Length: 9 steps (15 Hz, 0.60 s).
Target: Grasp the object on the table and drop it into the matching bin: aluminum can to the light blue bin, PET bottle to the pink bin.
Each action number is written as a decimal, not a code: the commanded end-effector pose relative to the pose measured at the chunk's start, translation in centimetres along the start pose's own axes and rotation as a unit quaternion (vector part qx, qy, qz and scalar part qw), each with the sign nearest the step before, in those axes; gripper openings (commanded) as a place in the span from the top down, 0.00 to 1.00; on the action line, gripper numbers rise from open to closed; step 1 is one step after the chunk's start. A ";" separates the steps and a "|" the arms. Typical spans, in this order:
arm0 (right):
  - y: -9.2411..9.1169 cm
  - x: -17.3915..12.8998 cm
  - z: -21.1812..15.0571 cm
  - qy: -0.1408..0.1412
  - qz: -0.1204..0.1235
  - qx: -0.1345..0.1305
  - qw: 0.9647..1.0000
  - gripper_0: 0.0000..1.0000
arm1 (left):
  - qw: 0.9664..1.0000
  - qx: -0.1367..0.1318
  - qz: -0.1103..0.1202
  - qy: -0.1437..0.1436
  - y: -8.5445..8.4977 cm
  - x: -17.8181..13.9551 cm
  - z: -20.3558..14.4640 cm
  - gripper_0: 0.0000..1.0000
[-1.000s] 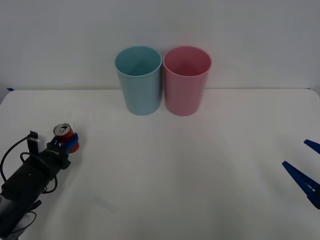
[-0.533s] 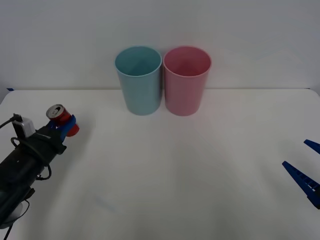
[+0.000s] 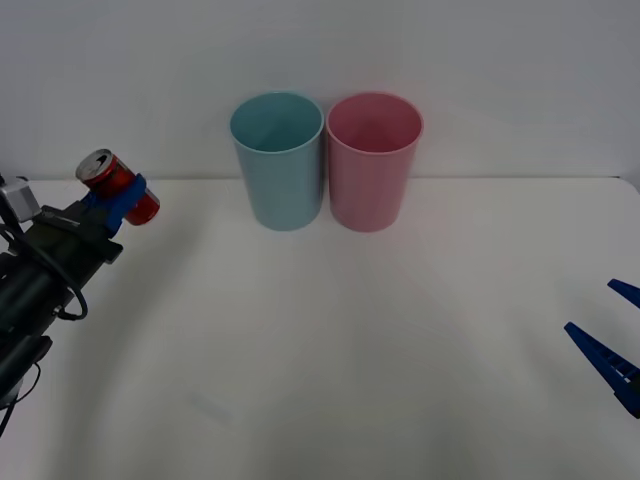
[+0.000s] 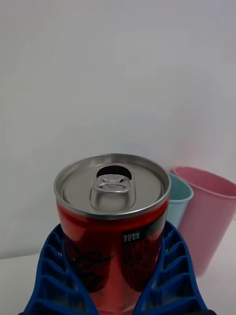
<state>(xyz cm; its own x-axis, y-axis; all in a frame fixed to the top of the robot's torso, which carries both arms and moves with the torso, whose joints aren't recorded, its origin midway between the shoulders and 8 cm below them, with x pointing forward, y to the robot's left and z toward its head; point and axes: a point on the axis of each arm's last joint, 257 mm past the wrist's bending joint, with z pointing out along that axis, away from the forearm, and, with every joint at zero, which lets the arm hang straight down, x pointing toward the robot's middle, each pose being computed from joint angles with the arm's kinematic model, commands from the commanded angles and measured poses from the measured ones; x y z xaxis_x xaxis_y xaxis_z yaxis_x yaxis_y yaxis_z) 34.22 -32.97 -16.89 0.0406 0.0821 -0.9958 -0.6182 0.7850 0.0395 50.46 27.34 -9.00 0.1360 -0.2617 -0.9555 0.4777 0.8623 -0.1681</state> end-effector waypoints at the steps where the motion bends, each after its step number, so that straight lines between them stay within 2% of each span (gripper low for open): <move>1: 0.0 0.0 0.0 0.000 0.000 0.000 1.000 0.00 | 1.000 0.022 -0.003 -0.006 -0.9 -2.2 1.6 1.00; 2: 0.0 0.0 0.0 0.000 0.000 0.000 1.000 0.00 | 0.999 0.032 0.007 -0.007 -1.4 -3.1 2.5 1.00; 6: 0.0 0.0 0.0 0.000 0.000 0.000 1.000 0.00 | 0.998 0.059 -0.003 -0.011 -2.8 -5.6 5.9 1.00; 9: 0.0 0.0 0.0 0.000 0.000 0.000 1.000 0.00 | 0.998 0.069 0.004 -0.002 -2.7 -5.4 9.6 1.00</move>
<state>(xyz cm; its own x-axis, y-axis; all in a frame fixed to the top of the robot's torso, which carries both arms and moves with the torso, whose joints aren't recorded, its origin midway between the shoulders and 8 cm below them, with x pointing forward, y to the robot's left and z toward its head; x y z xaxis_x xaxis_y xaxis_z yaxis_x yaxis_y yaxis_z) 34.23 -32.97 -16.89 0.0407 0.0820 -0.9958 -0.6182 0.7850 0.0394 55.94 22.64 -1.17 0.1474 -0.2639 -0.9532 0.5881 0.7983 -0.1300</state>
